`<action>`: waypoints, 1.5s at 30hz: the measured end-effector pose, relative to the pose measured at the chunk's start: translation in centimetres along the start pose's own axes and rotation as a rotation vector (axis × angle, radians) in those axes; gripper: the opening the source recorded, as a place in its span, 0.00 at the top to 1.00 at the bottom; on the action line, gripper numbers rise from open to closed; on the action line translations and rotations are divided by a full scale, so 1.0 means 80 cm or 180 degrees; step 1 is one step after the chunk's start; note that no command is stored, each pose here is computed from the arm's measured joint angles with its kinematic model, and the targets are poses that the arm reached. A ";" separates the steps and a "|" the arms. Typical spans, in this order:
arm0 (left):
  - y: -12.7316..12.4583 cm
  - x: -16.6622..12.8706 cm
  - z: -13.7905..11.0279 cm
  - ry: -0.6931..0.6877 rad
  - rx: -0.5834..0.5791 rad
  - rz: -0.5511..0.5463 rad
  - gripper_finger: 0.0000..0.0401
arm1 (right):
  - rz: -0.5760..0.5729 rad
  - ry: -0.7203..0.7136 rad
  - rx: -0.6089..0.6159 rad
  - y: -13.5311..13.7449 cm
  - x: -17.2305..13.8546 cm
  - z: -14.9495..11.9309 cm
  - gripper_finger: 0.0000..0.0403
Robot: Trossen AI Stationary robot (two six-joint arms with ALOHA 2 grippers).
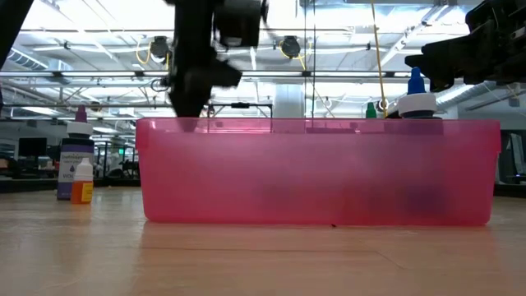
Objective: Pick & Place food coloring
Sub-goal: Put the small black food coloring bottle into the red bin
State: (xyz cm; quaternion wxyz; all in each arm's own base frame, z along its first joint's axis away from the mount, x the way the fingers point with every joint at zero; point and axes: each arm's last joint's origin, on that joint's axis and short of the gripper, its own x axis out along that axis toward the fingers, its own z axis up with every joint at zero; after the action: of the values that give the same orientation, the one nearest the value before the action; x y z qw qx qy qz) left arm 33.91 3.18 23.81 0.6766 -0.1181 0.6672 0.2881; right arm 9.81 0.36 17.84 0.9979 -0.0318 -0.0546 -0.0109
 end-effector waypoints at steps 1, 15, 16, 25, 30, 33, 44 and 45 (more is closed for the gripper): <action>-0.007 -0.012 0.000 -0.0082 0.0048 -0.0037 0.87 | 0.0000 0.0000 -0.0001 0.000 0.000 0.000 0.57; -0.099 -0.098 -0.020 -0.0844 0.0445 -0.0493 0.87 | 0.0000 0.0000 -0.0001 0.000 0.000 0.000 0.57; -0.109 -0.095 -0.021 -0.0818 0.0506 -0.0503 0.87 | 0.0000 0.0001 -0.0001 0.000 0.000 0.000 0.57; -0.181 -0.057 -0.009 -0.0547 0.1158 -0.0753 0.87 | -0.0001 -0.0001 0.0000 0.000 0.000 0.000 0.57; -0.197 -0.034 0.005 -0.0507 0.1286 -0.0754 0.87 | 0.0000 0.0000 -0.0001 0.000 0.000 0.000 0.57; -0.199 -0.018 0.013 -0.0424 0.1278 -0.0722 0.87 | 0.0000 0.0000 -0.0001 0.000 0.000 0.000 0.56; -0.200 0.009 0.029 -0.0323 0.1295 -0.0775 0.87 | 0.0000 0.0000 -0.0001 0.000 0.000 0.000 0.57; -0.200 0.012 0.029 -0.0288 0.1321 -0.0780 0.87 | 0.0000 -0.0001 -0.0001 0.000 0.000 0.000 0.56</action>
State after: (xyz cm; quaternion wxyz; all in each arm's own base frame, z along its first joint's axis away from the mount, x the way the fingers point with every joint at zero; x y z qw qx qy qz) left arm 44.57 -8.26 19.49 0.7455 -0.0436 0.6618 0.0657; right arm 9.81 0.36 17.84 0.9979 -0.0319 -0.0548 -0.0109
